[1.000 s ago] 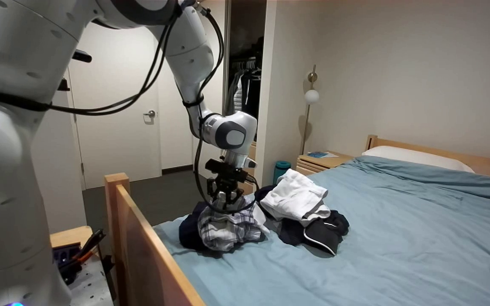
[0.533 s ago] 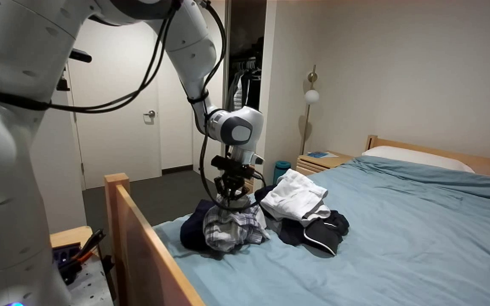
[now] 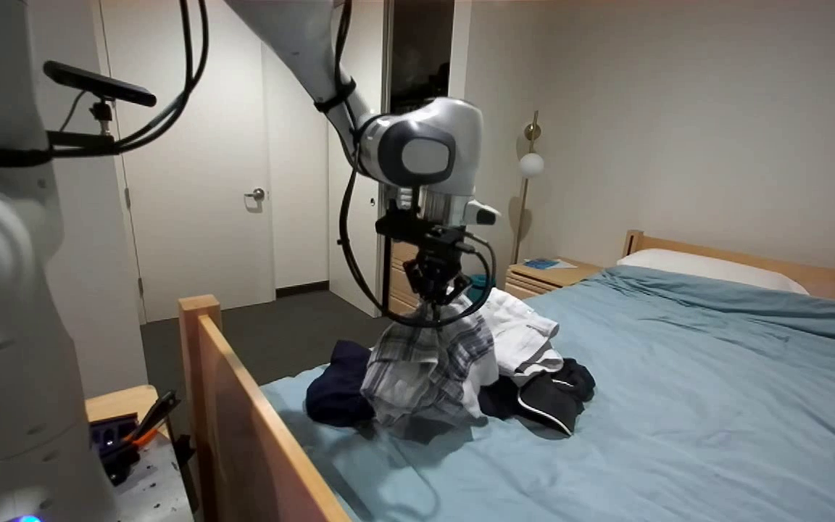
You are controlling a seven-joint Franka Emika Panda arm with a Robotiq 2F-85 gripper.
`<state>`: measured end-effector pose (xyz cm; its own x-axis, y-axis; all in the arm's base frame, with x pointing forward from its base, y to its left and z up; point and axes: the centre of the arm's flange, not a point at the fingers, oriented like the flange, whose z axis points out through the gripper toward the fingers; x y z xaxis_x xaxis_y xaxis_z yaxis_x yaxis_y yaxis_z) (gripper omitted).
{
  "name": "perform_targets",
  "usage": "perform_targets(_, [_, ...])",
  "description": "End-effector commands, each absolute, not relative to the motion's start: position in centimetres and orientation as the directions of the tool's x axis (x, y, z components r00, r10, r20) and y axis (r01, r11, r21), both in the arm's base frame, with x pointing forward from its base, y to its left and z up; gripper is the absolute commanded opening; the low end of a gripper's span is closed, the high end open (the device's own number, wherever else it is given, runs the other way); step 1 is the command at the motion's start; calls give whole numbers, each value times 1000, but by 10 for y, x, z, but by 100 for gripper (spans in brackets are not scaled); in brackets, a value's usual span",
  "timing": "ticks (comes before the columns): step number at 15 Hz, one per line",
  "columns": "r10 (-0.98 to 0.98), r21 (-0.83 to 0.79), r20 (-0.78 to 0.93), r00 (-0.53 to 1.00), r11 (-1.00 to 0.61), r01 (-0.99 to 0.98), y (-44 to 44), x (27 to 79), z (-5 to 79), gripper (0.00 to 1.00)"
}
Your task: Move the pajama pants slightly to the right, unfold them, then put them back
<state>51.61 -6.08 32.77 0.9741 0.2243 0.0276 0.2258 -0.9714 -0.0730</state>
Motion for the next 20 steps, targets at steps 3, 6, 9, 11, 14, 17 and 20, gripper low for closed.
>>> perform_targets(3, [-28,-63,106,994,-998,-21,-176,467,424,3])
perform_targets(6, [-39,-68,137,990,-997,-30,-193,464,422,3])
perform_targets(9, [-55,-70,147,988,-997,-44,-205,457,427,12])
perform_targets(11, [-36,-72,133,990,-997,-27,-194,462,420,12])
perform_targets(14, [-197,42,95,976,-979,-202,-241,459,409,3])
perform_targets(17, [-339,104,85,937,-932,-347,-316,432,425,3])
perform_targets(20, [-460,186,131,878,-859,-478,-378,402,442,3])
